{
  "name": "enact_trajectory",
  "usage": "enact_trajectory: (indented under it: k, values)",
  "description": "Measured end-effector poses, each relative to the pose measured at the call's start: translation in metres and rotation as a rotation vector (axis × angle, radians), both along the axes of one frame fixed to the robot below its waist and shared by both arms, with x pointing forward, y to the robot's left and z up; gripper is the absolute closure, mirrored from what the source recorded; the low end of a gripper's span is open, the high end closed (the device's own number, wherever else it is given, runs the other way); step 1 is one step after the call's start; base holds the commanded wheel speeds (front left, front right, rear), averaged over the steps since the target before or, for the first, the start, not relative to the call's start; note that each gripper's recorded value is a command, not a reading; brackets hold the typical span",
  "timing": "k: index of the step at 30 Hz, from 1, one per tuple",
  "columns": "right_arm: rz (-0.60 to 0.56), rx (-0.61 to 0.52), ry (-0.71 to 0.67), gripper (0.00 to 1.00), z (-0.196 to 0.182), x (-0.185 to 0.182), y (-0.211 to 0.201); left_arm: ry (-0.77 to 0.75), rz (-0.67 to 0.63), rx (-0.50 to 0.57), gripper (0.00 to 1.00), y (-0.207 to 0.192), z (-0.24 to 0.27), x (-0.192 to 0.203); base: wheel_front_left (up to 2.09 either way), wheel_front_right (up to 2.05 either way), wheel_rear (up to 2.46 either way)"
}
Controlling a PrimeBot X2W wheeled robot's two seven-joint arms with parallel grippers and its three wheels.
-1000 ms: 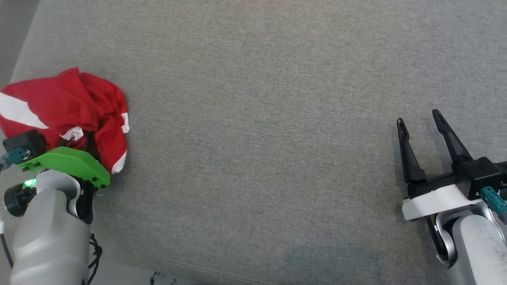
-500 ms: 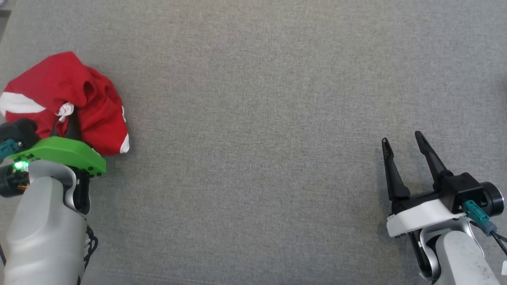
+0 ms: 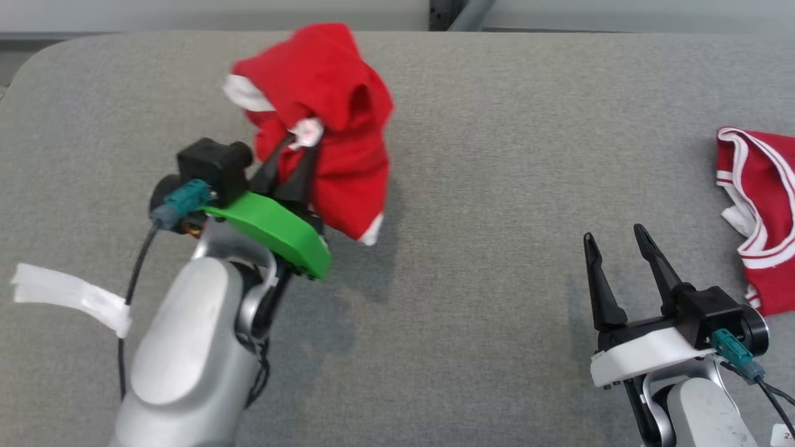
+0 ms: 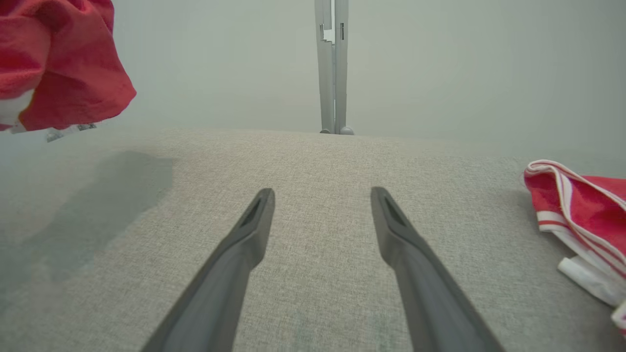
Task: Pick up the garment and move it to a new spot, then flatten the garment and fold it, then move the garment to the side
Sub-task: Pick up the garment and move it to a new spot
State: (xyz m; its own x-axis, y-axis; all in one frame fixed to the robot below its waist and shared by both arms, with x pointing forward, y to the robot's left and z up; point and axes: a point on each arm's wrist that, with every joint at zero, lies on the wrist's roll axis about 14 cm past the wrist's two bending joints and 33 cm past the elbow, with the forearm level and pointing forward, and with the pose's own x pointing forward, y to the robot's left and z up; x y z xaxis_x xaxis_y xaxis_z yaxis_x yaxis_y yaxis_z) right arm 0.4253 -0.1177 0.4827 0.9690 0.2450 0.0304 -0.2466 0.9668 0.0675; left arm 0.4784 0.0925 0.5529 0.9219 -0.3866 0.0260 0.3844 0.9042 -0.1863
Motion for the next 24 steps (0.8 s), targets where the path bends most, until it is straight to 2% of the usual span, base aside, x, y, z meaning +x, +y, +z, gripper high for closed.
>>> enact_trajectory:
  k: [5, 8, 11, 12, 14, 19, 24]
  values:
    - [-0.090, -0.005, -0.005, 0.00, 0.005, -0.012, -0.031, 0.047, -0.270, -0.018, 1.00, -0.089, 0.003, -0.035, 0.00, 0.00, 0.00]
    - [-0.145, -0.007, -0.005, 0.00, 0.007, -0.020, -0.049, 0.072, -0.360, 0.011, 1.00, -0.118, -0.007, -0.048, 0.00, 0.00, 0.00]
    - [-0.202, 0.000, -0.005, 0.00, 0.009, -0.028, -0.068, 0.166, -0.440, -0.058, 1.00, -0.146, -0.023, -0.062, 0.00, 0.00, 0.00]
    - [-0.221, 0.001, -0.004, 0.00, 0.009, -0.031, -0.074, 0.183, -0.468, -0.034, 1.00, -0.155, -0.031, -0.066, 0.00, 0.00, 0.00]
    - [-0.253, -0.004, 0.006, 0.00, 0.007, -0.038, -0.085, 0.209, -0.494, 0.029, 1.00, -0.165, -0.049, -0.069, 0.00, 0.00, 0.00]
    - [-0.312, -0.008, 0.018, 0.00, 0.005, -0.049, -0.104, 0.318, -0.509, 0.103, 1.00, -0.171, -0.095, -0.076, 0.00, 0.00, 0.00]
    - [-0.346, -0.016, 0.033, 0.00, 0.001, -0.055, -0.114, 0.400, -0.481, 0.181, 1.00, -0.162, -0.141, -0.079, 0.00, 0.00, 0.00]
